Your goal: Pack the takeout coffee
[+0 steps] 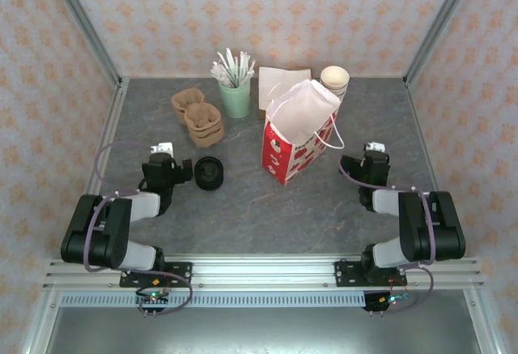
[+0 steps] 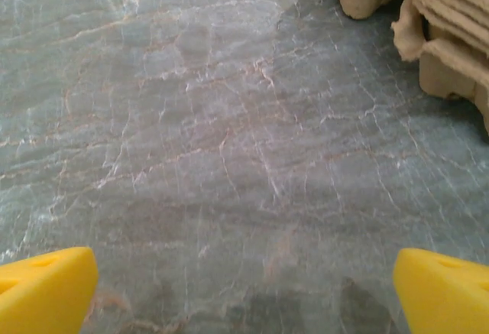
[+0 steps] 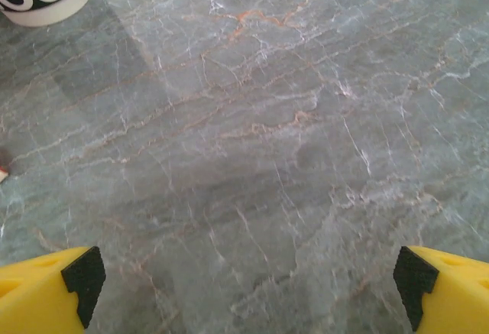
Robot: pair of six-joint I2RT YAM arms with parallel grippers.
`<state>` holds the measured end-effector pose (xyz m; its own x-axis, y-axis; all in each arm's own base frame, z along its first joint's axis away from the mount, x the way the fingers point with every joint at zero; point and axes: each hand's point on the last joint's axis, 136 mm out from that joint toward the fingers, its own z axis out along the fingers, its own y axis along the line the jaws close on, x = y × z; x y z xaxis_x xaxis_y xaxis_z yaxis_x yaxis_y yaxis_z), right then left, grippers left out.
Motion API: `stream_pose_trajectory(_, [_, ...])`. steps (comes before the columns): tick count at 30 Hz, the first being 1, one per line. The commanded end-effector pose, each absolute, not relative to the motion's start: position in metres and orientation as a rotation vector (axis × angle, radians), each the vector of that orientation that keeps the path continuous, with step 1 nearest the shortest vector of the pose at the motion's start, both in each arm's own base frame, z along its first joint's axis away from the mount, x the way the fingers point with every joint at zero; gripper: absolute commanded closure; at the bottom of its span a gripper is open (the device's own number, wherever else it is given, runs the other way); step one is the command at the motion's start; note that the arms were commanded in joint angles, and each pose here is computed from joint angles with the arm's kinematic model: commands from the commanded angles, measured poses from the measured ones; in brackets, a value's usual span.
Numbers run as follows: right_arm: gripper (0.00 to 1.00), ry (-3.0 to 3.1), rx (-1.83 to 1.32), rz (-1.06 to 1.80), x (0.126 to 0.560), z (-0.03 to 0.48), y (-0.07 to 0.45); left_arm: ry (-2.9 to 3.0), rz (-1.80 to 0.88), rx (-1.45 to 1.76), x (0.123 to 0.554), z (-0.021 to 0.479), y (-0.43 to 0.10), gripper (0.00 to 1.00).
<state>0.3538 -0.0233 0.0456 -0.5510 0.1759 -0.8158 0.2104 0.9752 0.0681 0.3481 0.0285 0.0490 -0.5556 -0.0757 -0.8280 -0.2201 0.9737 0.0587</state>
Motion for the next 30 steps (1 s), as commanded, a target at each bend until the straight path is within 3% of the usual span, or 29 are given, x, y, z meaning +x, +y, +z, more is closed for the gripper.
stream_pose_trajectory(1, [0.01,1.964,0.268,-0.045,0.395,0.088,-0.025,1.934,0.267,-0.260,0.387,0.098,0.039,0.00])
stream_pose_trajectory(20, [0.01,1.956,0.275,-0.049,0.394,0.091,-0.026,1.932,0.266,-0.260,0.386,0.097,0.039,0.00])
stream_pose_trajectory(30, [0.01,1.946,0.424,-0.119,0.386,0.139,-0.046,1.850,0.355,-0.430,0.357,0.160,0.061,0.00])
